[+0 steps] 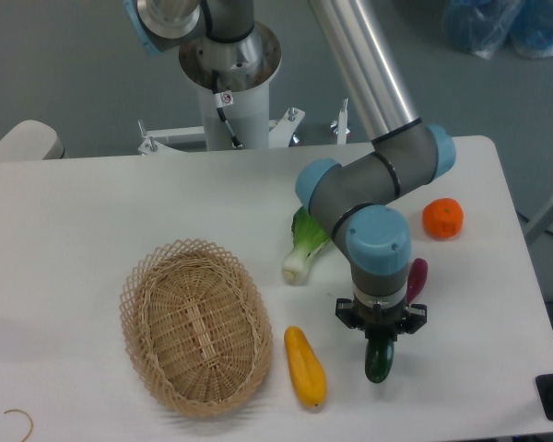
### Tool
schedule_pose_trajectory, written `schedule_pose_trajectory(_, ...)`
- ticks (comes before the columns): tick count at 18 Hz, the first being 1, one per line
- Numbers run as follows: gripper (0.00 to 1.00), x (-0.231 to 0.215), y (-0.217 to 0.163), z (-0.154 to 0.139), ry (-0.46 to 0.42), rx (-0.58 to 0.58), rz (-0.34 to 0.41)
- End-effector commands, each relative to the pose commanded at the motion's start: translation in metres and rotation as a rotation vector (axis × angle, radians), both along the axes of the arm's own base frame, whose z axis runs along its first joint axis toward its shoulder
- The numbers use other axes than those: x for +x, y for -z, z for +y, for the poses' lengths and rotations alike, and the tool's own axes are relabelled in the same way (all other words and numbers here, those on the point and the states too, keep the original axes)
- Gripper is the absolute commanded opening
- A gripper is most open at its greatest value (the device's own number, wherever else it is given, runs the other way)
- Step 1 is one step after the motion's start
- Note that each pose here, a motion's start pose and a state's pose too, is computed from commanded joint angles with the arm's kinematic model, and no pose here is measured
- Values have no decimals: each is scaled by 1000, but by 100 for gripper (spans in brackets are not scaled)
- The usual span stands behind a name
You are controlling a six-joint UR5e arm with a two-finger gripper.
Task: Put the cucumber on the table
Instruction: 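Set the cucumber upright on the table and open the gripper, then raise the open gripper up and away from the cucumber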
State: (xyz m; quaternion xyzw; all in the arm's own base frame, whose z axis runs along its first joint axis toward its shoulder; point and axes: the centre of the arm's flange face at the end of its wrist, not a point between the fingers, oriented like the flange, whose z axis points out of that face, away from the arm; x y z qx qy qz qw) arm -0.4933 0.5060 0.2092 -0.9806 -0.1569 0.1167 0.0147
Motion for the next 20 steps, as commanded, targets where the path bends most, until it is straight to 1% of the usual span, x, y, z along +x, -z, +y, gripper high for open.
schedule_pose_trajectory(4,36,7,3,-1,0,-5,-9)
schedule_pose_trajectory(5,38,7,3,-1,0,-6,-10)
schedule_pose_trajectory(9,39,14,10,0,12,-14,-19)
schedule_pose_trajectory(10,48,14,10,0,15,-14,-19)
schedule_pose_trajectory(11,71,12,8,1,19,-12,-12)
schedule_pose_trajectory(13,100,9,3,2,18,-29,10)
schedule_pose_trajectory(17,100,5,-9,3,37,-38,38)
schedule_pose_trajectory(20,100,-2,-44,8,36,2,79)
